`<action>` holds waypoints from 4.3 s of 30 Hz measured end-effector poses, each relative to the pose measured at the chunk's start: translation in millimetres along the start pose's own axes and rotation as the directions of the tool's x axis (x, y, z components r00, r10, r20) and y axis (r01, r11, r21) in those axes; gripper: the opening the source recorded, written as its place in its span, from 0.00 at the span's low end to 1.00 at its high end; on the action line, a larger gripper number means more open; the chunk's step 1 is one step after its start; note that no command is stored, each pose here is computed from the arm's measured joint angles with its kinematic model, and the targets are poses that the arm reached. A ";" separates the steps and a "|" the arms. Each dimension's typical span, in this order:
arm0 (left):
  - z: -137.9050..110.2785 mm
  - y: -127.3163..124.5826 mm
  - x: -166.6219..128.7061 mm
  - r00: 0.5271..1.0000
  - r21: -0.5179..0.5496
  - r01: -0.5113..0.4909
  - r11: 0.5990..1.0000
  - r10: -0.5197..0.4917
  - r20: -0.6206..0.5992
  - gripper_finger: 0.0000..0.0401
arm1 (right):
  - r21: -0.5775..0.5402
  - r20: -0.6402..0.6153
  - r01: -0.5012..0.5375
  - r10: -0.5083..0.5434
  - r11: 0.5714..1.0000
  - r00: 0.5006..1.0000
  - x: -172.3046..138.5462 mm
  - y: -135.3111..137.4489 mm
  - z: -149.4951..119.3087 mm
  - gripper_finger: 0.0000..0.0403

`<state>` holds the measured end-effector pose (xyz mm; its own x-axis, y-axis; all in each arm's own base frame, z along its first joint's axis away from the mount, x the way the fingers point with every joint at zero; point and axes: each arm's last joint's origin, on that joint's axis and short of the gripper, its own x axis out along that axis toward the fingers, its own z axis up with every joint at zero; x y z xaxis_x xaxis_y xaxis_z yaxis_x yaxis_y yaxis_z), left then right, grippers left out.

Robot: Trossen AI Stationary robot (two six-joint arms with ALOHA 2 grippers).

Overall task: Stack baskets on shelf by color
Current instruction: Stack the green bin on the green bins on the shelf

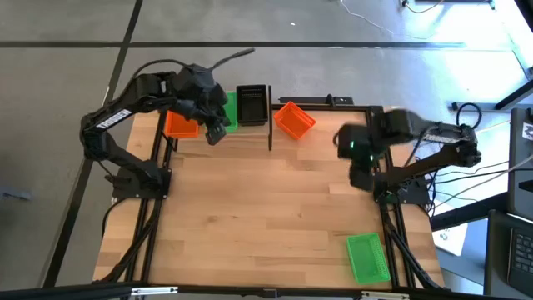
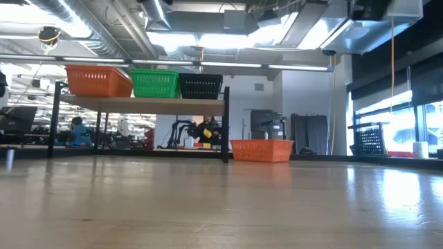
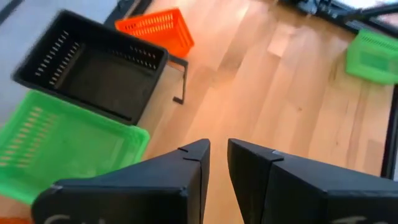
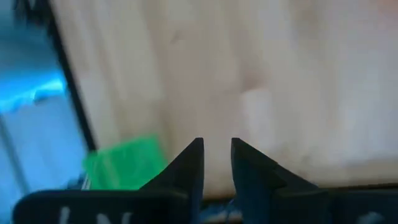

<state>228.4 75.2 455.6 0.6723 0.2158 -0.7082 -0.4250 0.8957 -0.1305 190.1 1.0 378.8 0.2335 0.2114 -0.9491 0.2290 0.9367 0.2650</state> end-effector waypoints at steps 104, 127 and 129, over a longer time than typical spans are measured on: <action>-40.3 4.2 -84.4 0.993 0.047 0.011 0.999 -0.016 0.113 0.13 | -0.082 0.737 0.593 -0.352 0.801 0.577 -63.5 -31.7 165.4 0.00; -48.5 8.4 -103.1 0.981 0.040 -0.060 0.997 0.052 0.186 0.13 | -0.190 0.903 0.633 -0.120 0.750 0.412 -24.5 -107.8 285.5 0.00; -48.3 8.4 -102.7 0.981 0.036 -0.060 0.998 0.052 0.185 0.13 | -0.164 0.902 0.645 -0.151 0.747 0.405 -19.9 -109.7 288.8 0.00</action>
<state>126.5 41.8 493.7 0.7497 0.3306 -0.5733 -0.4425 0.8946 -0.0628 433.2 -186.6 417.8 0.9121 -0.3079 -0.2707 0.1664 0.8815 -0.4419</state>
